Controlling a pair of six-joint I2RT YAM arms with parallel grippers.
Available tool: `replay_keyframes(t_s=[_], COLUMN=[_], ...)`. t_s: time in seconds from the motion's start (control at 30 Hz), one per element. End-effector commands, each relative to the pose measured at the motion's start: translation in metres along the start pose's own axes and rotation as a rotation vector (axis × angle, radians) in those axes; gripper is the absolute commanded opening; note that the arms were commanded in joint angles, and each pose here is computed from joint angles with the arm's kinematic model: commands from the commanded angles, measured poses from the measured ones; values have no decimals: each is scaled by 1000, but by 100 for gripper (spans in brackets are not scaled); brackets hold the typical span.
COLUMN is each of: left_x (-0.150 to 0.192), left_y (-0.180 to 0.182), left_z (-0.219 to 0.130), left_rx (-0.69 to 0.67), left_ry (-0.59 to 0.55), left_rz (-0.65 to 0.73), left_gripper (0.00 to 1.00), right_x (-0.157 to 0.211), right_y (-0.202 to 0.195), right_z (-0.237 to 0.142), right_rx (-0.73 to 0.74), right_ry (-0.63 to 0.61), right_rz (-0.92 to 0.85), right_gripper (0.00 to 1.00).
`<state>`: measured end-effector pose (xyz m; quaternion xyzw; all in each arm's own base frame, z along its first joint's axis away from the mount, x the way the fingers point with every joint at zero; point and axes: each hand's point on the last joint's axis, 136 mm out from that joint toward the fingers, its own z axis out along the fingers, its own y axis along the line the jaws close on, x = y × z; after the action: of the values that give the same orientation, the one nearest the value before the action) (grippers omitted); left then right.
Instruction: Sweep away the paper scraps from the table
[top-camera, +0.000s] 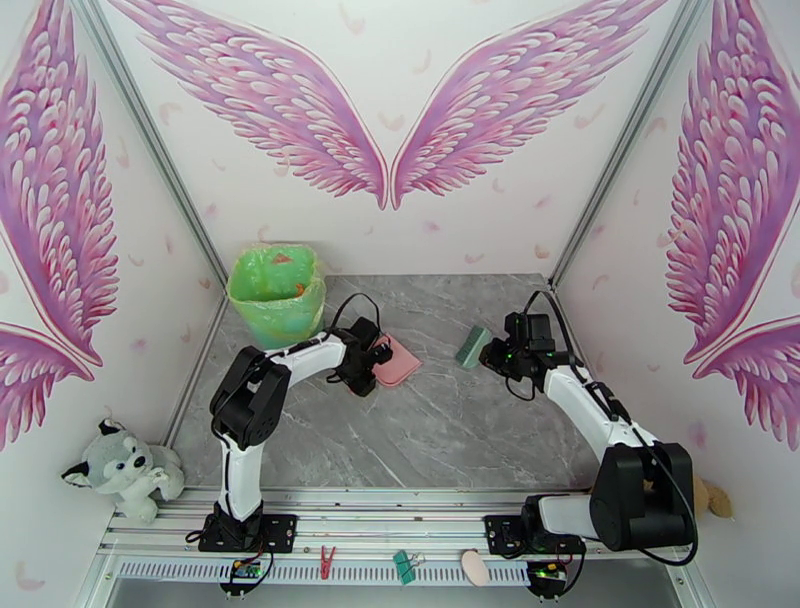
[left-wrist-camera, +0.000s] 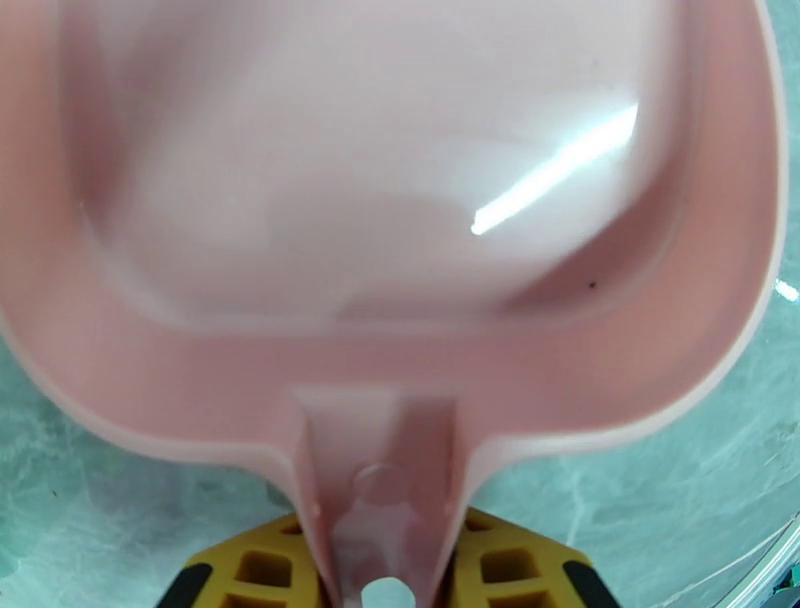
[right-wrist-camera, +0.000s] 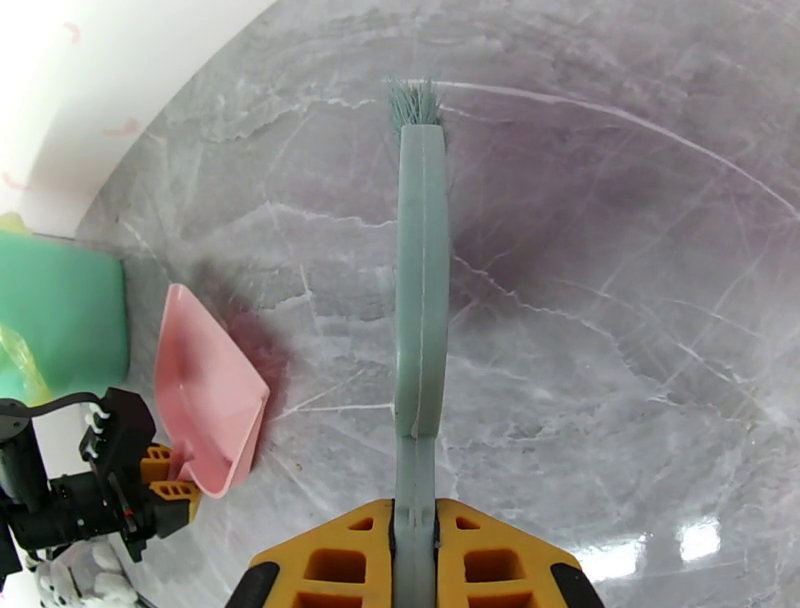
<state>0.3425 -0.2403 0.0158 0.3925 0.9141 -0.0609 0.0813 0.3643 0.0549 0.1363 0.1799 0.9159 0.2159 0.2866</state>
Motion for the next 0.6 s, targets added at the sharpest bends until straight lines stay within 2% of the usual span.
replay_keyframes(t_s=[0.0, 0.23, 0.27, 0.33, 0.43, 0.57], left_x=[3, 0, -2, -6, -15, -28], left_y=[-7, -7, -8, -9, -13, -20], left_z=[10, 1, -3, -14, -42, -94], left_rx=[46, 45, 48, 42, 39, 38], left_ry=[27, 21, 14, -12, -82, -242], left_rz=[4, 12, 13, 14, 22, 26], left_gripper=[24, 66, 75, 99, 99, 99], right_x=[-8, -7, -8, -9, -9, -11], right_y=[1, -1, 0, 1, 5, 8], right_z=[3, 8, 8, 10, 13, 23], right_rx=[-28, -36, -39, -47, -74, -113], right_ry=[-31, -23, -23, -24, -25, -25], right_rz=[15, 24, 24, 27, 37, 50], right_gripper=[0, 0, 0, 0, 0, 0])
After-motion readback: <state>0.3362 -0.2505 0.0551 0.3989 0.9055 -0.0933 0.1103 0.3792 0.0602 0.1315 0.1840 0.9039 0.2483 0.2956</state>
